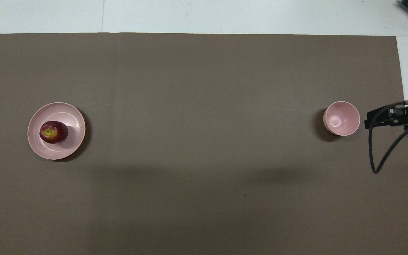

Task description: Move apple from plate to bowl

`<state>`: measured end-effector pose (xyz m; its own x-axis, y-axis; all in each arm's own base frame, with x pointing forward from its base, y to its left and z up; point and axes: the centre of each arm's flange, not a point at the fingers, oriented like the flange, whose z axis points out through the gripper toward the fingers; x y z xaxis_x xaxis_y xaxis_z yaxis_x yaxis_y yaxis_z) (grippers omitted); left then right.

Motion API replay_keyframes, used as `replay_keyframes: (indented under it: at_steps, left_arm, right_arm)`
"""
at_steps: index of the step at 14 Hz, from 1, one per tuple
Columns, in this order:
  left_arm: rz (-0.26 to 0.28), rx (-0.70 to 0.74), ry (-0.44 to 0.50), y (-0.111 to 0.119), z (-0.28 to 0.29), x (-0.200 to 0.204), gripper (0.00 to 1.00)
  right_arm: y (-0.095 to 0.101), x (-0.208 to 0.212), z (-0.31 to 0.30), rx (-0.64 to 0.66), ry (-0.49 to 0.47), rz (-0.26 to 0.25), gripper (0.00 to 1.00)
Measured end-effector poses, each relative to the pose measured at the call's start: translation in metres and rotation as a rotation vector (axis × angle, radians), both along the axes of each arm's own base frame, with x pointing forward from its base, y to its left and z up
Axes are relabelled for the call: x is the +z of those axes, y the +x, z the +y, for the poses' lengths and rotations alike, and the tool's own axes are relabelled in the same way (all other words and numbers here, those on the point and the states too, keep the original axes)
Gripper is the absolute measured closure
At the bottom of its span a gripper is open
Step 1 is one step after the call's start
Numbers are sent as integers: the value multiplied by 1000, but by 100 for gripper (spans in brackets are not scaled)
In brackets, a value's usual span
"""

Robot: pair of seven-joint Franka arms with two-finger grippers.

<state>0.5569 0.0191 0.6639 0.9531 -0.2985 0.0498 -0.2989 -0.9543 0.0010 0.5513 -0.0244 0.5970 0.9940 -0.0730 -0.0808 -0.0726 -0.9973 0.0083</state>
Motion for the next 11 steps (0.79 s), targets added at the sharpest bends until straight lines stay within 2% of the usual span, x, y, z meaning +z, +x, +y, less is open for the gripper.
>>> replay_keyframes:
  at_steps: [2,11]
  left_arm:
    - [-2,-3,0,0,-2,1,0]
    - [-2,-7,0,0,-4,1,0]
  right_arm:
    - [-2,-2,3,5,2,17,0]
    - [-2,-2,3,4,3,20,0]
